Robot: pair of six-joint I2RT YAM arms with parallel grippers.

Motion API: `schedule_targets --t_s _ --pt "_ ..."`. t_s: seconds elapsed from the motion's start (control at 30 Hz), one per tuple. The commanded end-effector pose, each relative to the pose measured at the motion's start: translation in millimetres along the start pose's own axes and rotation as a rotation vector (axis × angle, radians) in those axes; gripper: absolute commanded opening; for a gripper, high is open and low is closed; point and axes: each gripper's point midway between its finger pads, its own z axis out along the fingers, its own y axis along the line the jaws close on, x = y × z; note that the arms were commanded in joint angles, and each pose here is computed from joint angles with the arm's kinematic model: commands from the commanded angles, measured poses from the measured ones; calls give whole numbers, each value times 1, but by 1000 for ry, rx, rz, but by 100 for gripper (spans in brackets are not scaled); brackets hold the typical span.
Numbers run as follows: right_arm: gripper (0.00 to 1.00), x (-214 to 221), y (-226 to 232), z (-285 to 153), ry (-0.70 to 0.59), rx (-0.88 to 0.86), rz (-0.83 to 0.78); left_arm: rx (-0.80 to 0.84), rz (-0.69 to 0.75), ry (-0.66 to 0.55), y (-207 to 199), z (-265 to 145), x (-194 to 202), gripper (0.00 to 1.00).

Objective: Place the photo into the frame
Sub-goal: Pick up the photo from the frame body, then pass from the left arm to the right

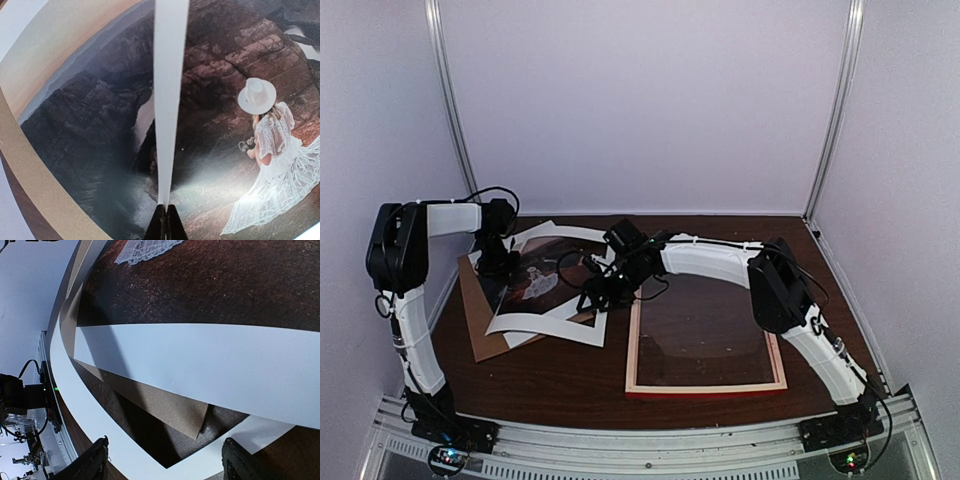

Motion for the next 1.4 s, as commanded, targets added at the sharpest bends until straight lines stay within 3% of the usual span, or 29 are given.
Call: schedule_targets --t_s 0.0,0.37,0.8,1.07,1.37 --pt "78 -18 33 -43 -51 -52 -41 -2 12 -35 -2 -22 -7 0" --pt "83 -40 45 -101 -142 -42 -76 4 24 -95 -8 -51 -18 0" --pt "83 -37 -5 -130 -167 76 -12 65 89 -126 -56 -62 -25 0" --pt "83 -28 -33 -176 -227 196 19 62 144 -151 -83 -76 -26 0" --pt "82 -19 -42 -208 -306 159 89 71 167 -150 -106 -77 -18 0"
